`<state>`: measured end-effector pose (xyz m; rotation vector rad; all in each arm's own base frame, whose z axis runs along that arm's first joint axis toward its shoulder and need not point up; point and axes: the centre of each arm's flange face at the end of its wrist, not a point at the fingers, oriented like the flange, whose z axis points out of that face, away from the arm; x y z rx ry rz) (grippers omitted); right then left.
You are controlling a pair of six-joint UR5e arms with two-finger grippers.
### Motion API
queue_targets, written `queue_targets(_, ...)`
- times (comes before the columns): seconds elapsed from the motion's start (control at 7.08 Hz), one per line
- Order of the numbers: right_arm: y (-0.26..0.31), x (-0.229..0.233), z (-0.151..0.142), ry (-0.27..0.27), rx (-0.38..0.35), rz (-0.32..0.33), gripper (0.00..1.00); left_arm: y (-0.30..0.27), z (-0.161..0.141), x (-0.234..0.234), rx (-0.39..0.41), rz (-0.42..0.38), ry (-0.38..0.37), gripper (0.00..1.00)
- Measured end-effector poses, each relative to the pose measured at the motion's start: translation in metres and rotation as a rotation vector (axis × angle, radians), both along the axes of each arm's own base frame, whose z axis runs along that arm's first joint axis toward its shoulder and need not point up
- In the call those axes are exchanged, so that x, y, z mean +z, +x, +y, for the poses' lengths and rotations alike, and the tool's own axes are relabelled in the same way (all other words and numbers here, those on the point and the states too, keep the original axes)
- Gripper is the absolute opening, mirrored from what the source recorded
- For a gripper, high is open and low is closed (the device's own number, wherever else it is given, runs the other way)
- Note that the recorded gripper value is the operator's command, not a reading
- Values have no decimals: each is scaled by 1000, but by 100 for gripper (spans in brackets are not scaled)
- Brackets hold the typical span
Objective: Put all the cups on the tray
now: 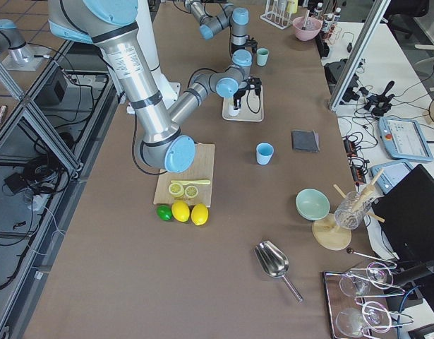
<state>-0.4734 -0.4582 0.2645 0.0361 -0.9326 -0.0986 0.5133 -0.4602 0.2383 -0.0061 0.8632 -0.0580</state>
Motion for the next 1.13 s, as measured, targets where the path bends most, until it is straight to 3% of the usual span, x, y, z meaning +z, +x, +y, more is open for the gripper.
queue_targets(0.14,-3,-1,-1,0,0,1,99,3,0,2,-1,-1,0,98)
queue_targets(0.57,28,1,-30,-25,21,-12,100,-17,-11,0,-10,1,16,98)
queue_targets(0.85,96,30,-70,-27,26,-21,100,-88,-36,14,24,-47,107,98)
queue_targets(1.13,165,82,-99,12,18,8,100,-156,-64,49,55,-117,178,98)
